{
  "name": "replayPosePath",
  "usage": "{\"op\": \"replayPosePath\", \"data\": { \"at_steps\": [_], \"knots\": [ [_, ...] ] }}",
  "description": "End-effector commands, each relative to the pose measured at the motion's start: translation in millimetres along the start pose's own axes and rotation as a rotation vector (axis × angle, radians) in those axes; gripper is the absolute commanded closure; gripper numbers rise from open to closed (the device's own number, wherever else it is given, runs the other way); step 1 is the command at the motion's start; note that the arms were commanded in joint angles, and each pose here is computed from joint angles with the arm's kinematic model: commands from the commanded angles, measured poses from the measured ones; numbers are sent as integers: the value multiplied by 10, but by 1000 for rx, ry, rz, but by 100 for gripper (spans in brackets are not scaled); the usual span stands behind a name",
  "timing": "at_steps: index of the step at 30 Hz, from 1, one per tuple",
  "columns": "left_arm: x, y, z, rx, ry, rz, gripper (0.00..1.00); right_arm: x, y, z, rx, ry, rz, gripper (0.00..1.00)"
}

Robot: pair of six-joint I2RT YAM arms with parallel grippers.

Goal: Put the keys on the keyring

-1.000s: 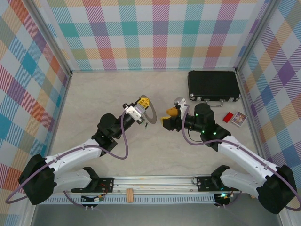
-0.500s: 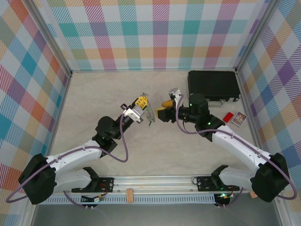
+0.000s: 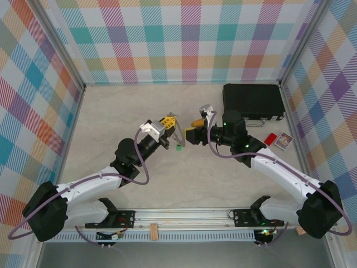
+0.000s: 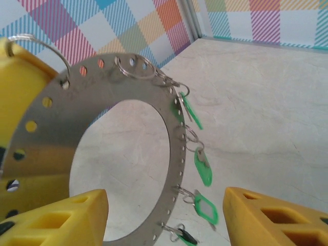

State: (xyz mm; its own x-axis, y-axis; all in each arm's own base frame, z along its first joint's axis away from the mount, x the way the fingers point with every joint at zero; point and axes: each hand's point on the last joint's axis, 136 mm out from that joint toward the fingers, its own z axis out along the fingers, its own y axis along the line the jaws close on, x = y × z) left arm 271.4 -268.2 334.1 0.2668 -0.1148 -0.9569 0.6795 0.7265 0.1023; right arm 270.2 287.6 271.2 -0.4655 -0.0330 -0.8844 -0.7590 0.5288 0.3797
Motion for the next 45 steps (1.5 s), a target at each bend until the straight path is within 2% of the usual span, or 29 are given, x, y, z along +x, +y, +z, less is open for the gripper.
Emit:
{"op": "replayPosePath", "data": {
  "at_steps": [1,6,10,16,19,23,27,29,37,45],
  "knots": [
    [17,-91,-39,35,-25,-188,100,18,-35,-92,32,-24,5,38],
    [123,-170,-55,79,4,-271,100,23,-151,-181,84,-100,-9,40],
    [124,-238,-40,143,-1,-364,100,23,-206,-238,84,-86,43,42],
    [88,-271,-4,287,-42,-547,100,-82,-92,-327,-18,-119,50,43],
    [86,-217,1,311,-65,-615,100,-146,30,-365,-110,-125,52,44],
    [82,-229,9,328,-58,-621,100,-200,174,-395,-214,-128,49,49],
    [45,-239,0,338,-63,-625,100,-202,221,-325,-274,-108,55,61],
    [21,-260,-2,354,-62,-640,100,-203,236,-282,-305,-102,68,72],
    [-25,-290,-11,378,-59,-667,100,-251,309,-215,-390,-98,79,69],
    [-57,-308,-2,395,-60,-679,100,-277,313,-230,-387,-111,72,69]
  ]
}}
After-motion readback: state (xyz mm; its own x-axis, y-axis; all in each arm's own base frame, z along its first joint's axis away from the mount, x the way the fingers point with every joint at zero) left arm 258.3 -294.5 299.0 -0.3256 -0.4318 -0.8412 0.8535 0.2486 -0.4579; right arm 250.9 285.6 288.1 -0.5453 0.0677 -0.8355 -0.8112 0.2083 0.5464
